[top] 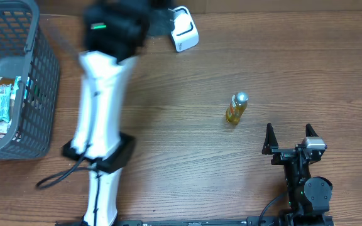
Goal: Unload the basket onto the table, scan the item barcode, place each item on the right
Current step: 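Move the left gripper back into the grey basket, then grasp the green-lidded jar in the basket with the left gripper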
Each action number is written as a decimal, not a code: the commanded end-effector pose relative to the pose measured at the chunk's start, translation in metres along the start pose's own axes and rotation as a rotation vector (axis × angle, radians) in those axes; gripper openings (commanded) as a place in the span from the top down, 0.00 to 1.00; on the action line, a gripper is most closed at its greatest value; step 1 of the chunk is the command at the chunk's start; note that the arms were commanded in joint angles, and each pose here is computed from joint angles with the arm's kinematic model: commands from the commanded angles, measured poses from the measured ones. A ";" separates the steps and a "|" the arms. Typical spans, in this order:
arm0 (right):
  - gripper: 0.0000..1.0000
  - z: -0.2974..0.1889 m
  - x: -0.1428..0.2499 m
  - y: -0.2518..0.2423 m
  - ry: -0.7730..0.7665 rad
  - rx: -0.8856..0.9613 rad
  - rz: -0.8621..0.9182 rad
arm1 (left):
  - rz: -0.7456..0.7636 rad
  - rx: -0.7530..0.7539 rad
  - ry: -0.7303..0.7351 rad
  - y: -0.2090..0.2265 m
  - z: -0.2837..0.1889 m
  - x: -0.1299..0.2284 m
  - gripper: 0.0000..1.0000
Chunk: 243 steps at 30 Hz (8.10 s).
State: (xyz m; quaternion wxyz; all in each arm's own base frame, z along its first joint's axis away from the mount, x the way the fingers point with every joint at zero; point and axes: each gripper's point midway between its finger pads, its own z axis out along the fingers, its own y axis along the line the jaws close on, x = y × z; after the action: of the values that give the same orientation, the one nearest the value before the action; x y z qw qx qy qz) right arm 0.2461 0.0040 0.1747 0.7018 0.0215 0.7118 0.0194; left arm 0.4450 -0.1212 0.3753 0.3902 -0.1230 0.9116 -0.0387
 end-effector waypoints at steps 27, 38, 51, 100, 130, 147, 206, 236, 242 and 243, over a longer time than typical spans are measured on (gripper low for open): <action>0.00 0.000 0.003 0.000 0.001 0.003 -0.005 | -0.601 -0.524 0.072 0.355 -0.035 -0.011 0.00; 0.00 0.000 0.003 0.000 0.001 0.003 -0.005 | -0.713 -0.487 0.293 0.380 0.026 0.042 0.00; 0.00 0.000 0.003 0.000 0.001 0.003 -0.005 | -0.728 -0.449 0.385 0.383 0.078 0.076 0.00; 0.00 0.000 0.003 0.000 0.001 0.003 -0.005 | -0.821 -0.411 0.356 0.395 0.152 0.116 0.00; 0.00 0.000 0.003 0.000 0.001 0.003 -0.005 | -0.813 -0.356 0.351 0.386 0.146 0.103 0.00; 0.00 0.000 0.003 0.000 0.001 0.003 -0.005 | -0.724 -0.460 0.400 0.401 0.134 0.117 0.06; 0.00 0.000 0.003 0.000 0.001 0.003 -0.005 | -0.781 -0.497 0.383 0.403 0.155 0.136 0.01; 0.00 0.000 0.003 0.000 0.001 0.003 -0.005 | -0.623 -0.391 0.108 0.376 0.050 -0.003 0.93; 0.00 0.000 0.003 0.000 0.001 0.003 -0.005 | -0.566 -0.257 -0.059 0.323 -0.022 -0.055 0.92; 0.00 0.000 0.003 0.000 0.001 0.003 -0.005 | -0.550 -0.236 -0.086 0.313 -0.033 -0.061 0.92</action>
State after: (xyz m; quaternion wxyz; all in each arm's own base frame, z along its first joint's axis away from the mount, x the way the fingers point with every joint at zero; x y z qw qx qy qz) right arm 0.2461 0.0040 0.1746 0.7017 0.0214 0.7119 0.0193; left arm 0.4067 0.2318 0.3211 0.3062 -0.4615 0.8326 -0.0030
